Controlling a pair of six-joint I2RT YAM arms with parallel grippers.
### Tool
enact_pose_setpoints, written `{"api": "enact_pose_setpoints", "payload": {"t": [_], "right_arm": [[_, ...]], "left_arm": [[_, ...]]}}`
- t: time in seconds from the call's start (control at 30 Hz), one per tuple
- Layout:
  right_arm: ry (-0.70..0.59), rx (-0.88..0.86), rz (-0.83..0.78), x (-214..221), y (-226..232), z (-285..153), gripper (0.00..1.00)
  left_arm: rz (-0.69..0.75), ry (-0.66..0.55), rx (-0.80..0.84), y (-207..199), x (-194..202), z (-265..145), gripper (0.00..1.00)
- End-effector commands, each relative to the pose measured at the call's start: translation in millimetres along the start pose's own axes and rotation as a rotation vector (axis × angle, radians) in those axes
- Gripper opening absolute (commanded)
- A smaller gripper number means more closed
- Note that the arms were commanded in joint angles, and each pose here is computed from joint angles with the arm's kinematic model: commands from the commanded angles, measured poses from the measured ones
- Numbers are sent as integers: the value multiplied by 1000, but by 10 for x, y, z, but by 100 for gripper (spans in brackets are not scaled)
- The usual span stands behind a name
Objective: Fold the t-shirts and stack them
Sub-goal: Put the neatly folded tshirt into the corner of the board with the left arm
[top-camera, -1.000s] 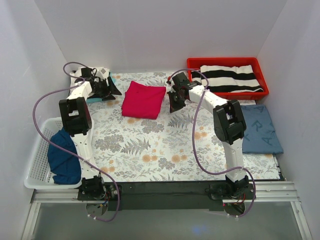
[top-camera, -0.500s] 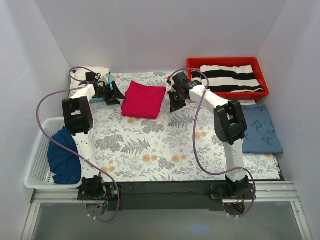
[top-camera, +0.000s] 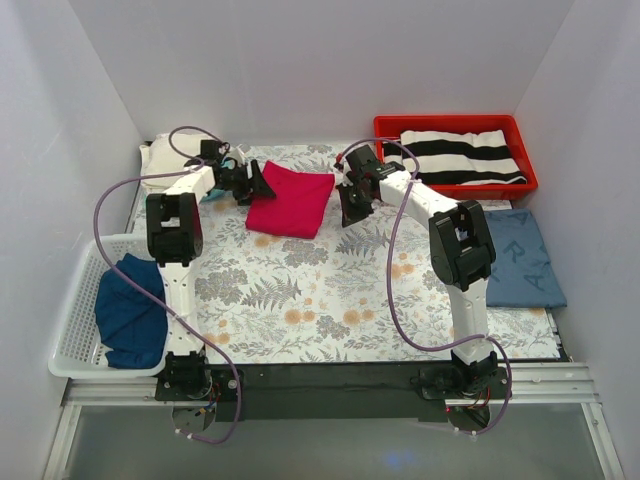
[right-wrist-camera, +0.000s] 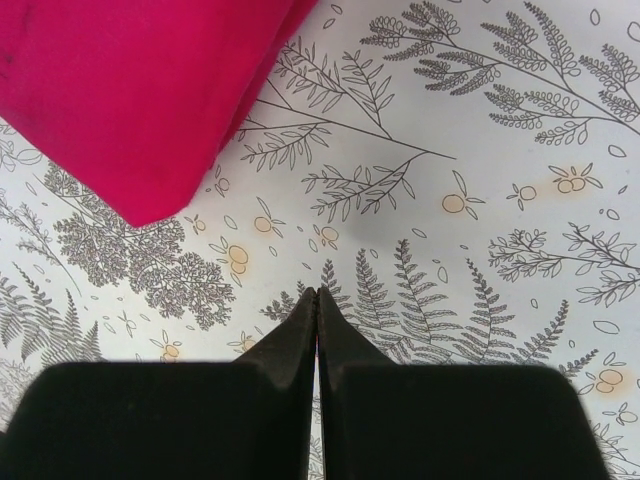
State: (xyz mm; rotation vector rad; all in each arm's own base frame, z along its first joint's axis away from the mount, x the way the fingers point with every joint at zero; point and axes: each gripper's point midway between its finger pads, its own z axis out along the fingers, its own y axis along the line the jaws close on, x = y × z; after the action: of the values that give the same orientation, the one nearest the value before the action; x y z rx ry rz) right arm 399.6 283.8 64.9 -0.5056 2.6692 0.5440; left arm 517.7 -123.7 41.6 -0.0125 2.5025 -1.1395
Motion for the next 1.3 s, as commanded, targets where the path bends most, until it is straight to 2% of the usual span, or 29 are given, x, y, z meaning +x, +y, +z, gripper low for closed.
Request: {"api": "enact_pose_setpoints", "payload": {"t": [0.0, 0.1, 0.17, 0.2, 0.27, 0.3, 0.57, 0.7, 0.87, 1.03, 1.27], "right_arm": [[-52, -12, -22, -109, 33, -228, 1], [-53, -9, -21, -101, 18, -247, 1], [-51, -4, -20, -82, 8, -254, 1], [-51, -2, -19, -80, -3, -256, 1], [-49, 2, -18, -63, -10, -260, 1], [-46, 1, -17, -50, -10, -261, 1], [-63, 0, -17, -103, 2, -302, 1], [-82, -1, -15, -173, 23, -344, 1], [-102, -10, -5, -234, 66, -411, 1], [-121, -8, -3, -278, 86, -488, 1], [-104, 8, 1, -265, 68, -517, 1]], "left_arm": [[-9, 149, -105, 148, 517, 454, 60], [-24, 140, -224, 289, 539, 504, 56], [-46, 119, -300, 413, 523, 488, 49], [-62, 112, -316, 430, 518, 481, 30], [-75, 88, -370, 489, 481, 440, 14], [-85, 70, -413, 539, 449, 411, 0], [-49, -52, -570, 535, 77, 153, 0], [77, -212, -753, 402, -455, -292, 0], [214, -347, -912, 258, -939, -795, 0], [351, -454, -984, 46, -1359, -1131, 0], [493, -584, -1053, -215, -1738, -1452, 0]]}}
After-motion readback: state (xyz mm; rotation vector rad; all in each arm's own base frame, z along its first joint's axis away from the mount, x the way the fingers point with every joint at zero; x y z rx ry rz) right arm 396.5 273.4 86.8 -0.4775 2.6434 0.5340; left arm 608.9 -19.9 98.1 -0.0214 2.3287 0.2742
